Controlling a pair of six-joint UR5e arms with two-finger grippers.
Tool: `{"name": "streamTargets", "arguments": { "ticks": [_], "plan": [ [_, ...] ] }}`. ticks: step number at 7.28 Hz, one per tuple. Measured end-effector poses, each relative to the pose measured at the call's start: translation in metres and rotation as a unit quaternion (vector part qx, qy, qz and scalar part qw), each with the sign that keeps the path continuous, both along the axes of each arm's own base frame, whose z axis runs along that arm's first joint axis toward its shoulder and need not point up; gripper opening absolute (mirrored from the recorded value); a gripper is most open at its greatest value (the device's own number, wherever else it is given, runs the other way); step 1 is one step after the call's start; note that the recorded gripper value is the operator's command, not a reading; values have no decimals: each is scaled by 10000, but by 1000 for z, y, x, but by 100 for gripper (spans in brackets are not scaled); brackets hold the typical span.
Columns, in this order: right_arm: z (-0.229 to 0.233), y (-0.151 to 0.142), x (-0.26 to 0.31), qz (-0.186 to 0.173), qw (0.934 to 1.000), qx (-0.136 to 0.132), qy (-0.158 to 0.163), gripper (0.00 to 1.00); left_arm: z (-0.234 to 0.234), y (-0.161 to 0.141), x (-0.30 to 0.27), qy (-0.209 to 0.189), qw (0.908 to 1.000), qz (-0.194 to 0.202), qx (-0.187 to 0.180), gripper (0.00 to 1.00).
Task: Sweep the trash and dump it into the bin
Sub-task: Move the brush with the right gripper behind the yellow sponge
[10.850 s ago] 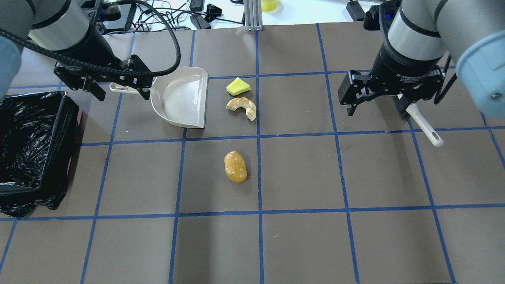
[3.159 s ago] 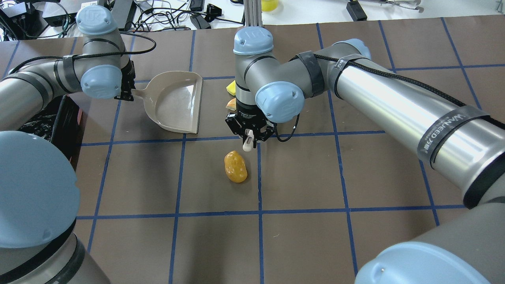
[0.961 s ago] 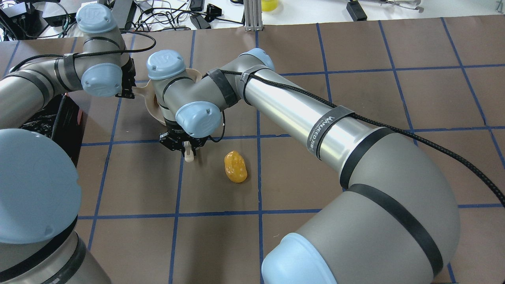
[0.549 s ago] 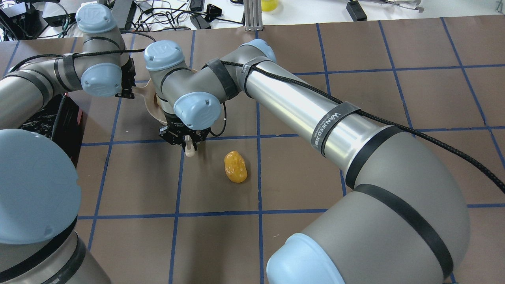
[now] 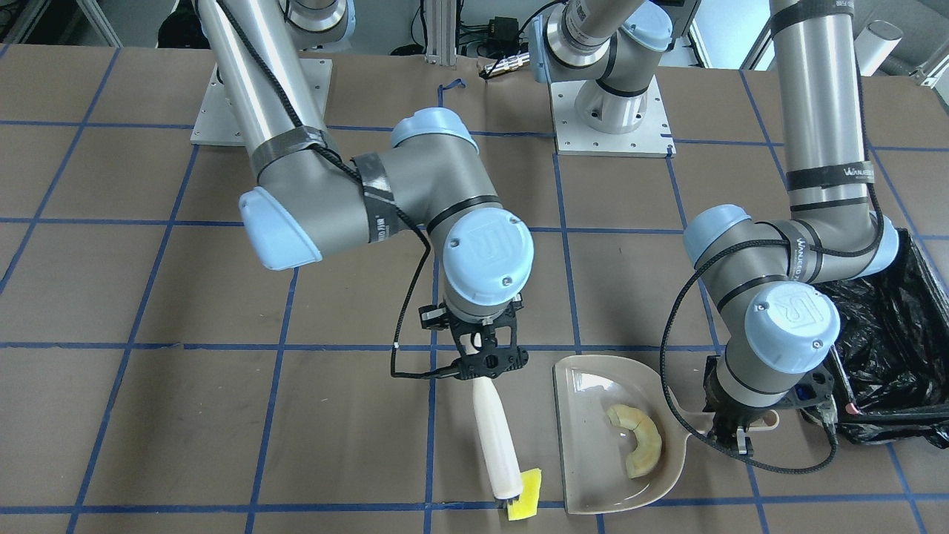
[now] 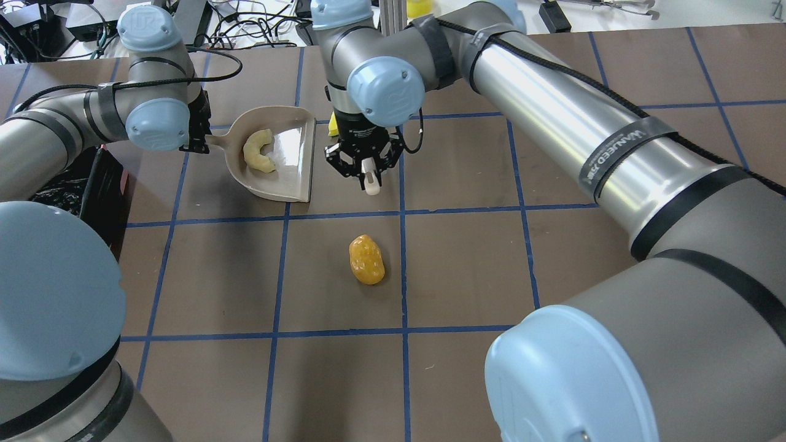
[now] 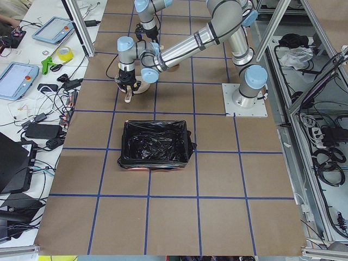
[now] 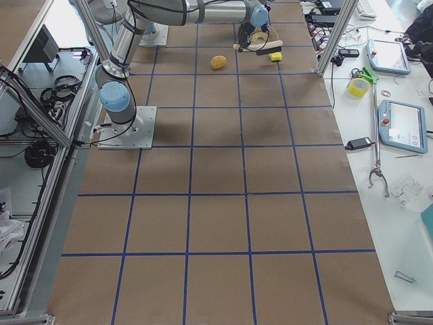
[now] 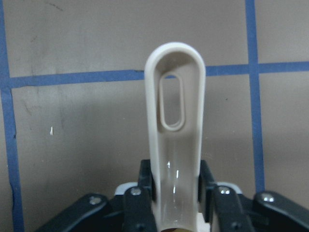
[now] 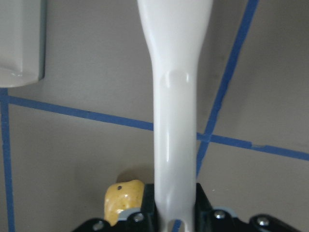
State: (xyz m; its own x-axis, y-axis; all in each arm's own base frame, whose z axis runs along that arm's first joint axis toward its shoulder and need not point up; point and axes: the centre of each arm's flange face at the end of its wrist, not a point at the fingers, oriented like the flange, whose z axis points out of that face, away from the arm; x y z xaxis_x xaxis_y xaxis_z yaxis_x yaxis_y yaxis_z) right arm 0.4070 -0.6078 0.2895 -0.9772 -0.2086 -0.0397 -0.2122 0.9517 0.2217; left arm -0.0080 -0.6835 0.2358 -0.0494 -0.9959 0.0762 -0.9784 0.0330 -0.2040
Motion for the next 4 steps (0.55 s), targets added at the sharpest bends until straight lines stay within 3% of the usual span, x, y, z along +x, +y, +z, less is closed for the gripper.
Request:
{"name": "streamTargets", "arguments": {
  "ticks": [4],
  "plan": [
    [-56,-47,-24,206,9995,-4,-243,4,-1,0,0,-4,10000,-3,3,0]
  ]
}}
